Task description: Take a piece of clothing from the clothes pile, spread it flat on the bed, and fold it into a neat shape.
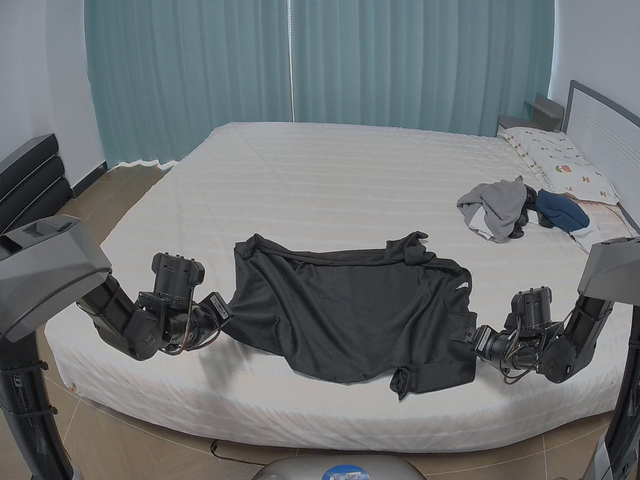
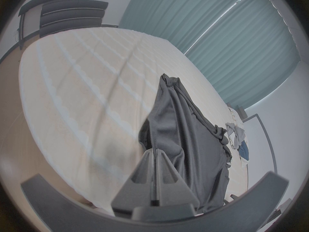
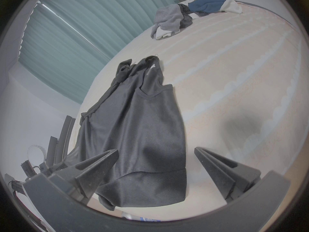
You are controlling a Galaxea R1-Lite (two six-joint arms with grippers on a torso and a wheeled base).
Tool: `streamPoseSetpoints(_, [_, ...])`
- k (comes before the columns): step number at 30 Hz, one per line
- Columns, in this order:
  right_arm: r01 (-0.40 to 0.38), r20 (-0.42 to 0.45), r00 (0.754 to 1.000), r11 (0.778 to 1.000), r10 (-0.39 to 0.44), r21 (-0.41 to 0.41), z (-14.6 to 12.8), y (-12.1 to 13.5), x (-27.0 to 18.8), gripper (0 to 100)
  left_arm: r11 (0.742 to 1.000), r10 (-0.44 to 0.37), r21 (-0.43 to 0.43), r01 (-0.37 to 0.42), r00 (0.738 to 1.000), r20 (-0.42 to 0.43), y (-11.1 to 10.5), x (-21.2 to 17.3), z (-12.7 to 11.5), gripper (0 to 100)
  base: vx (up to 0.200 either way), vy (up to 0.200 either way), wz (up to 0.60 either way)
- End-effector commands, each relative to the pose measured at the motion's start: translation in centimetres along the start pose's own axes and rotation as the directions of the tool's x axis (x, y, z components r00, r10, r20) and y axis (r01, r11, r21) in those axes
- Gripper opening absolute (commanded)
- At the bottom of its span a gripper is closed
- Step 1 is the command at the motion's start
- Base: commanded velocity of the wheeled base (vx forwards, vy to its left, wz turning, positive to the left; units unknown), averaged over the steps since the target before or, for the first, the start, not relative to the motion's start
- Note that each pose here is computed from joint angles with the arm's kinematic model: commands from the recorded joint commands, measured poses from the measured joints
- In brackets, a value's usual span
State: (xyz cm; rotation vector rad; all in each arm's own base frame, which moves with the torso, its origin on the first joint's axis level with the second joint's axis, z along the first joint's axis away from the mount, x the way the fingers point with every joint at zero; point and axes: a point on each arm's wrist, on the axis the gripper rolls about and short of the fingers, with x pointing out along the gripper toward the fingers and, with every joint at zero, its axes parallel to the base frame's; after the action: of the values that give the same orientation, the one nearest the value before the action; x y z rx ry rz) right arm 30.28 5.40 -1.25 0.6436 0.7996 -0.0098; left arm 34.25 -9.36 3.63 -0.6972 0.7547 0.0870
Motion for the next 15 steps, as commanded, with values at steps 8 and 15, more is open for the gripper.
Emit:
streamPoseSetpoints(8, [-0.012,0.005,1.000,1.000,0.012,0.014,0.3,-0.2,2.1,0,1.000,0.016,0.024,-0.016,1.000,0.016,0.2,-1.1,0.7,0,0.000,0.000,0.00])
streamPoseSetpoints(15, [-0.096,0.104,0.990,0.995,0.093,0.020,3.3,2.3,1.9,0,0.999,0.037,0.001,-0.037,0.996,0.077,0.5,-0.6,1.9,0,0.000,0.000,0.00])
